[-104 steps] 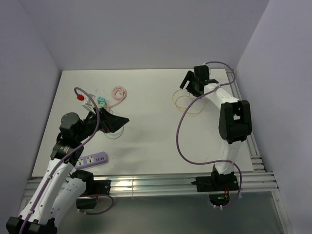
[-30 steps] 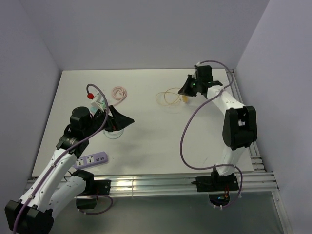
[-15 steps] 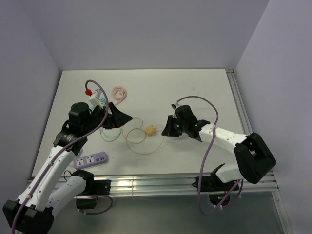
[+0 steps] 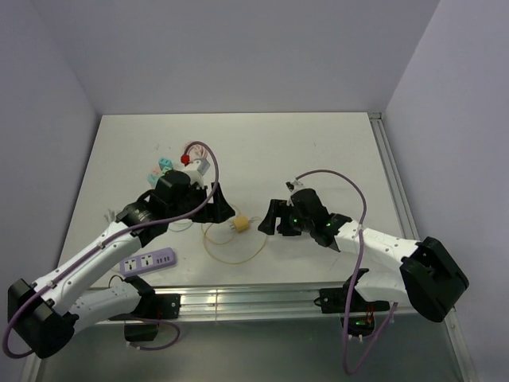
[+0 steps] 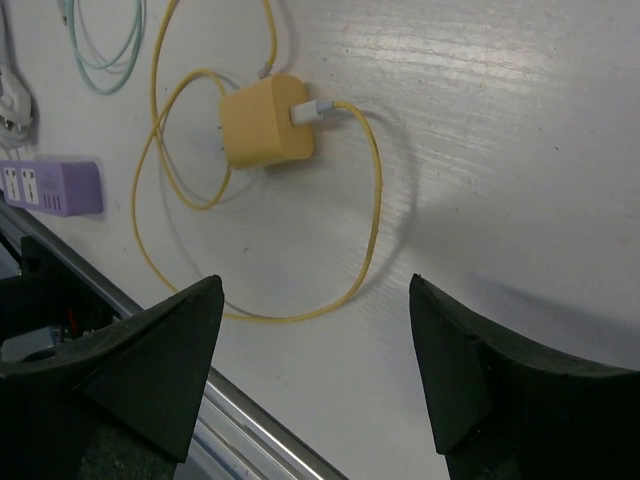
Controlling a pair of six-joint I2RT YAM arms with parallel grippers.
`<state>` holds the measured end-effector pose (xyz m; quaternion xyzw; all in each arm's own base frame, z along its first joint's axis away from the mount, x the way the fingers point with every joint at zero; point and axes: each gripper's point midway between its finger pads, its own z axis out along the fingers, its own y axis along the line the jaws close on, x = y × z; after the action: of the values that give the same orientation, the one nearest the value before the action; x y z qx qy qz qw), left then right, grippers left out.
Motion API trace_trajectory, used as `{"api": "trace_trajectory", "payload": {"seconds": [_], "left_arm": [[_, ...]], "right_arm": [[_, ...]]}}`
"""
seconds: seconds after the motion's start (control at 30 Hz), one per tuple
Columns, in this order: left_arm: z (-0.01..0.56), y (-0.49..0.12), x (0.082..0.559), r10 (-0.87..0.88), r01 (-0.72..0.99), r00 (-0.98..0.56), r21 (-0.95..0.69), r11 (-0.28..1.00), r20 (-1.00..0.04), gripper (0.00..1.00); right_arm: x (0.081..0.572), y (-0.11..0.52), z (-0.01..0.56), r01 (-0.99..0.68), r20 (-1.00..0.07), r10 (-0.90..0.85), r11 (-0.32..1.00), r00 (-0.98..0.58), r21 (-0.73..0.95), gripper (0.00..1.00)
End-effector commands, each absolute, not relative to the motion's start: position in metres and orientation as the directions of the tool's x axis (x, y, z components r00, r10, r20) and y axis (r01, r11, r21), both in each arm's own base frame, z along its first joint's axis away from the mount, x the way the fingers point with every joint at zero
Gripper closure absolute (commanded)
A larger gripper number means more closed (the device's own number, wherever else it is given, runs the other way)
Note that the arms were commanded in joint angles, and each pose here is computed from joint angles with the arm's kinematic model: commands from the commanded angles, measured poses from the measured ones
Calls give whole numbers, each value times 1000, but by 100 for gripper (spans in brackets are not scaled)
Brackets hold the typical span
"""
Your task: Insert the plug
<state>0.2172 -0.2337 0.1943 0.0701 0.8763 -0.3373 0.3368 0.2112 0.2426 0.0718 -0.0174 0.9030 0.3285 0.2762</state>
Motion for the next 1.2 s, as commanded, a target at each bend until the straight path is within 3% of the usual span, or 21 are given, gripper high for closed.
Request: {"api": "trace_trajectory", "payload": {"seconds": [0.0,0.3,0.5,0.73,0.83,1.0,1.17], "left_arm": [[211,-223,228,-127,333,-695,-473,815,-708,19],[228,-228,219,-158,367,-686,-525,768,-710,19],[228,-233,217,-177,364,-697,-555,748,-695,22],[228,-229,217,-186,355,-688,-548,757,-702,23],[223,-227,219,-182,343,-691,-539,769,-699,24],[221,-233,220,-177,340,-710,-552,761,-681,26],[226,-233,222,-214,315,-707,-571,758,-674,26]], "right_arm": [[218,251,86,-259,-553,161,755,-818,602,18],[216,247,53,-188,-505,187,778,-842,600,23],[224,254,27,-151,-469,183,794,-864,589,36],[228,263,33,-172,-475,177,780,-862,602,84],[232,263,55,-229,-535,152,783,-831,579,97],[242,268,98,-377,-650,50,780,-758,500,100],[247,272,126,-427,-687,19,771,-726,473,100]]}}
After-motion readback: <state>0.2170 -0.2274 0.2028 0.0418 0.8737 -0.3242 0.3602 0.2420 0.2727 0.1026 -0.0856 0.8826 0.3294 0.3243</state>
